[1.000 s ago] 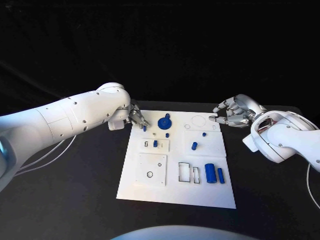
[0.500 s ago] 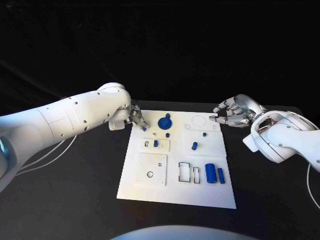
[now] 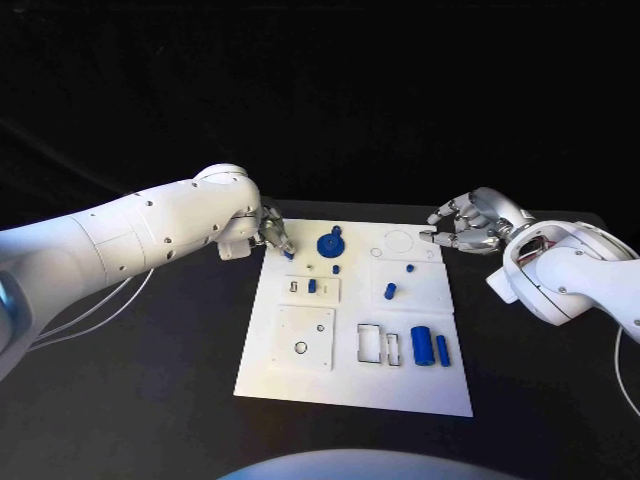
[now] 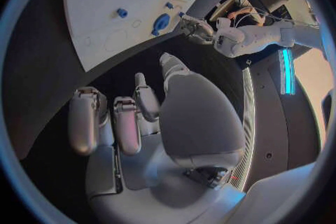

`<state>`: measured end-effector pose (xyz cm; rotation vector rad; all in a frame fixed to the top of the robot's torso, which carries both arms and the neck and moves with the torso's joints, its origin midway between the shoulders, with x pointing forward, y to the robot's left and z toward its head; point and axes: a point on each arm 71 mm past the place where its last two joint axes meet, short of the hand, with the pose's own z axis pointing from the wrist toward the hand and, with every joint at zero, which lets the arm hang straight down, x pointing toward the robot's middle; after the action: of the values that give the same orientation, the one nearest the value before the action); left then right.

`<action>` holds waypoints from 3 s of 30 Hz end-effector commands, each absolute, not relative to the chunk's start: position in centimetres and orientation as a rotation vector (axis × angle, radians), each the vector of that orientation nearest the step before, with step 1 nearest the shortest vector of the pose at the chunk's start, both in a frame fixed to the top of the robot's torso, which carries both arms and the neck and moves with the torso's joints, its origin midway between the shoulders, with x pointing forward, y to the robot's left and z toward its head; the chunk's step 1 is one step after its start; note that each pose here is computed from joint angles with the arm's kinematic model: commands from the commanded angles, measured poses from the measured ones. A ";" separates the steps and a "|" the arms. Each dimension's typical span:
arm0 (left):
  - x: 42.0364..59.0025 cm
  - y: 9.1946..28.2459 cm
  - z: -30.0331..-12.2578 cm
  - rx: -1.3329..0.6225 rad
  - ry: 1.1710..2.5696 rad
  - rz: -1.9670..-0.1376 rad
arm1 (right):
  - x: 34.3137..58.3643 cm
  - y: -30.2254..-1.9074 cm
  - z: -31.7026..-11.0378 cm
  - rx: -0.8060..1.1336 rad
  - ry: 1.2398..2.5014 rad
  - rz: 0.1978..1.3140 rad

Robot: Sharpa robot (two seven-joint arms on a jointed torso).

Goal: Assemble the parts on the task board

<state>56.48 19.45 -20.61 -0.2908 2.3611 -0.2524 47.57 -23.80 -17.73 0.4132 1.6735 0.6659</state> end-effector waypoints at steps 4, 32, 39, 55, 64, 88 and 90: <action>55.8 19.3 -20.3 -0.398 2.341 -0.383 | 47.6 -23.7 -17.8 0.401 1.680 0.668; 49.4 19.6 -21.5 -0.284 2.316 -0.446 | 47.5 -23.9 -17.8 0.402 1.675 0.669; 49.1 19.2 -21.6 -0.267 2.300 -0.446 | 47.5 -23.8 -17.9 0.402 1.677 0.669; 49.0 18.9 -22.1 -0.223 2.332 -0.401 | 47.5 -23.8 -18.0 0.402 1.682 0.668; 49.1 18.9 -22.4 -0.211 2.347 -0.375 | 47.5 -23.8 -18.0 0.402 1.683 0.669; 49.2 18.8 -22.6 -0.195 2.350 -0.342 | 47.4 -23.8 -18.0 0.402 1.682 0.669; 49.2 18.7 -22.7 -0.193 2.352 -0.343 | 47.4 -23.8 -18.0 0.402 1.682 0.669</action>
<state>49.31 18.87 -22.55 -0.2137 2.3370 -0.3528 47.48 -23.91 -17.99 0.4157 1.6778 0.6641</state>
